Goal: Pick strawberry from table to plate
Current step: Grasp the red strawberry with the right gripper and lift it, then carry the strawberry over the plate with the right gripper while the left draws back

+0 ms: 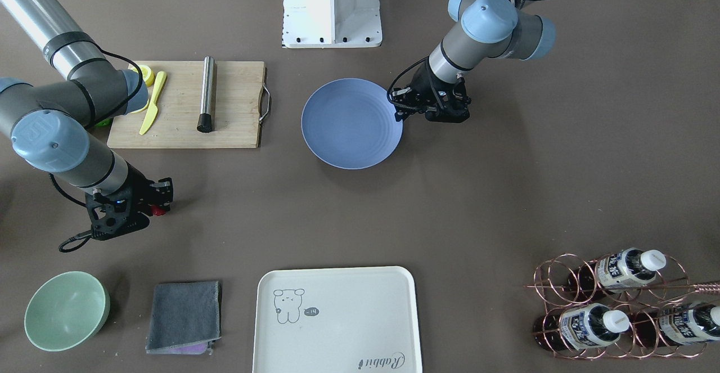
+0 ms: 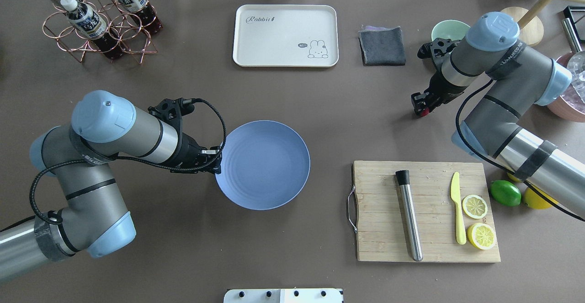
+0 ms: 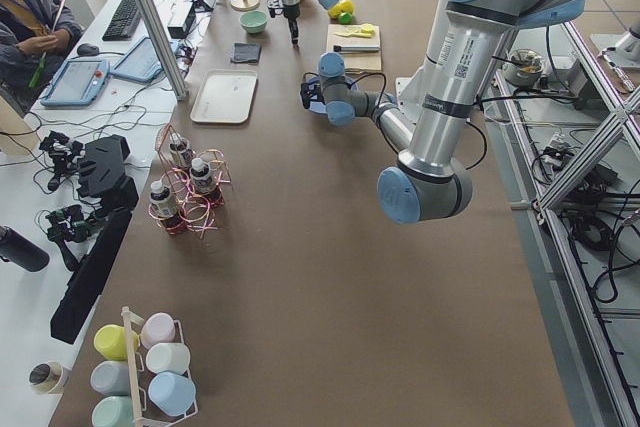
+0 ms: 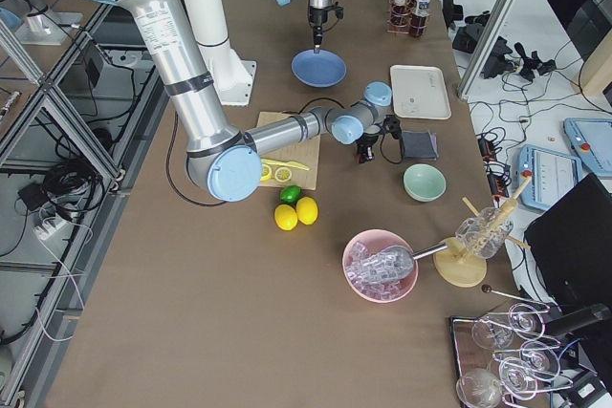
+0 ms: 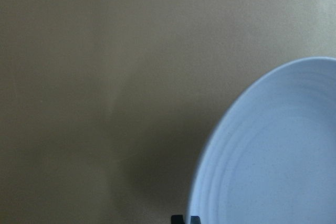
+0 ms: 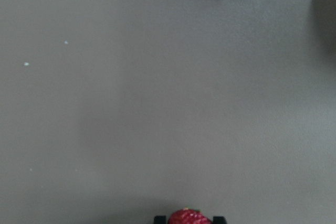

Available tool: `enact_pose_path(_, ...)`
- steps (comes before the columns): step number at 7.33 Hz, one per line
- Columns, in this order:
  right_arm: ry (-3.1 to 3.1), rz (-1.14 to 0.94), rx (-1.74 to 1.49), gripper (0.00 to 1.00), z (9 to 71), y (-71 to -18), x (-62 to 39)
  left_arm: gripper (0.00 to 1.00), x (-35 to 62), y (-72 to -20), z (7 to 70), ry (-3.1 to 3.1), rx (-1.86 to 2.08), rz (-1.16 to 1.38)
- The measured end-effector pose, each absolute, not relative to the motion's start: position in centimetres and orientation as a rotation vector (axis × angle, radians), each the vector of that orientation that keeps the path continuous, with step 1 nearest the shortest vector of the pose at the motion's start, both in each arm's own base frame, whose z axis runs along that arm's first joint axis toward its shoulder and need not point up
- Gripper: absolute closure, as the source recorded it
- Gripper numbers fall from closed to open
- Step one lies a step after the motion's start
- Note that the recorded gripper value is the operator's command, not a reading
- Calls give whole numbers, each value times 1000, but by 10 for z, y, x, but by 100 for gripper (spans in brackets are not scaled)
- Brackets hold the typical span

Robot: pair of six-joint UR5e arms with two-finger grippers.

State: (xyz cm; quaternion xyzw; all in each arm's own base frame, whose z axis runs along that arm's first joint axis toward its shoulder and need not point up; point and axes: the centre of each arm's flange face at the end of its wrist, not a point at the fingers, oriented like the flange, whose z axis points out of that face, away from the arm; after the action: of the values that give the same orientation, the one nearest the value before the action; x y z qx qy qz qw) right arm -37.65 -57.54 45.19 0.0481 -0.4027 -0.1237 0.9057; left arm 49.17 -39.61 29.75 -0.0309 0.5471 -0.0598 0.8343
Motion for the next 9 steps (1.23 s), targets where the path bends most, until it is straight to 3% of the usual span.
enact_pose_path(3, -937, -215, 75, 100, 388, -577, -390, 100, 522, -396, 291, 1146, -43, -133)
enact_pose_path(5, -1003, -185, 45, 100, 342, -546, -411, 100, 541, -396, 287, 1138, -46, -149)
enact_pose_path(6, -1031, -171, 22, 100, 318, -524, -430, 39, 548, -397, 284, 1135, -38, -161)
enact_pose_path(7, -1053, -156, 2, 100, 296, -502, -451, 3, 553, -397, 280, 1137, -32, -165)
enact_pose_path(9, -1068, -142, -11, 100, 267, -465, -488, 3, 550, -402, 274, 1144, -24, -168)
